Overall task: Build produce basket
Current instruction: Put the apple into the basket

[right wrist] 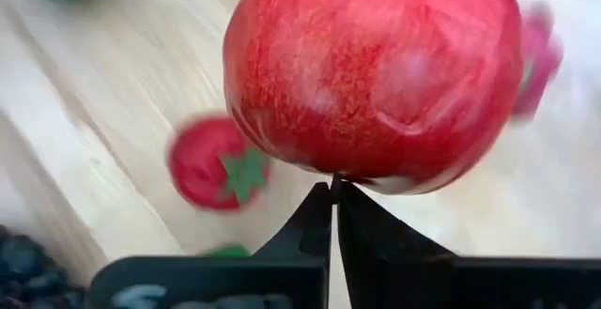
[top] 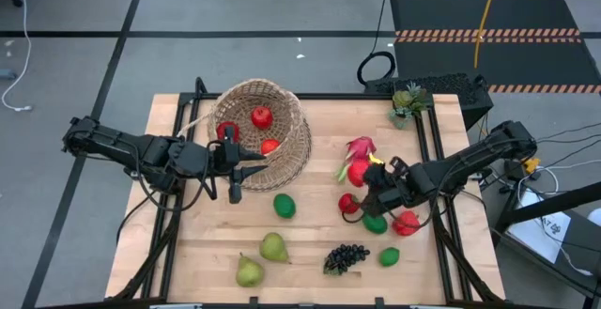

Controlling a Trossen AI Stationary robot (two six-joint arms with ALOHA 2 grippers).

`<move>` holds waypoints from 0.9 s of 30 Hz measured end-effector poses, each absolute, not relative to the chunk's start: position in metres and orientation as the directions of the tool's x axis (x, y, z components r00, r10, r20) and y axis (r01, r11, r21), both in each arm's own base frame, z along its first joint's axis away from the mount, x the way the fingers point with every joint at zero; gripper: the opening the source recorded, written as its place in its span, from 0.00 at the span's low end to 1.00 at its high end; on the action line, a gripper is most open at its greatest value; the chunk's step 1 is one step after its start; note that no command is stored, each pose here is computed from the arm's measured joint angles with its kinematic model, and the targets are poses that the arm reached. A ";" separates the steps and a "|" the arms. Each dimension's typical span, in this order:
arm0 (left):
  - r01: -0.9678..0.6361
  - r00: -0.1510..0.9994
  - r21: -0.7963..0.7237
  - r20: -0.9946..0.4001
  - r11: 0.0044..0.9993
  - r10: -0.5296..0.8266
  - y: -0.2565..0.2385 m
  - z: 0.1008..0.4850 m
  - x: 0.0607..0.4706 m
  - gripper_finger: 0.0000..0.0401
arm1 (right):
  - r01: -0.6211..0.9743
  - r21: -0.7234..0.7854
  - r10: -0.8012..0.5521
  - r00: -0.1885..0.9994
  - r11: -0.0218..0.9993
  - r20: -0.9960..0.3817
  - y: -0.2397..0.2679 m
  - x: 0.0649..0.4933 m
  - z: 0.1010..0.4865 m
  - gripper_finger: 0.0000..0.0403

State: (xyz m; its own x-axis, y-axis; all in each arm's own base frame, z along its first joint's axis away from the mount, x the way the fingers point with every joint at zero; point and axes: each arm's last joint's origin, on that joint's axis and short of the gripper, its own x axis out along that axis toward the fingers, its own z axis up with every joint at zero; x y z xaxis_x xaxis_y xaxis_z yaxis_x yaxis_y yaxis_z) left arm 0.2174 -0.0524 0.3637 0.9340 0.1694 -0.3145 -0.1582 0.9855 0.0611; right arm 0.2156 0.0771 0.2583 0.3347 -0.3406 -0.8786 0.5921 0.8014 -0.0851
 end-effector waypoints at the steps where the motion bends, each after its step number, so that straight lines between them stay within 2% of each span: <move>1: -0.160 0.934 0.057 -0.315 0.986 0.169 -0.052 0.364 0.217 0.27 | 0.576 -0.091 -0.351 0.359 0.813 -0.865 0.077 0.218 0.265 0.00; 7: -0.170 0.935 0.025 -0.312 0.985 0.169 -0.052 0.364 0.217 0.27 | 0.468 -0.178 -0.420 0.485 0.866 -0.767 0.078 0.229 0.295 0.00; 14: -0.164 0.943 0.035 -0.289 0.986 0.167 -0.053 0.366 0.218 0.27 | 0.367 -0.249 -0.433 0.601 0.896 -0.672 0.082 0.242 0.303 0.00; 22: -0.163 0.942 0.038 -0.290 0.986 0.167 -0.053 0.366 0.218 0.27 | 0.278 -0.294 -0.403 0.692 0.914 -0.599 0.087 0.253 0.291 0.00; 27: -0.162 0.938 0.046 -0.302 0.986 0.168 -0.053 0.365 0.218 0.27 | 0.192 -0.385 -0.385 0.762 0.902 -0.521 0.089 0.261 0.277 0.00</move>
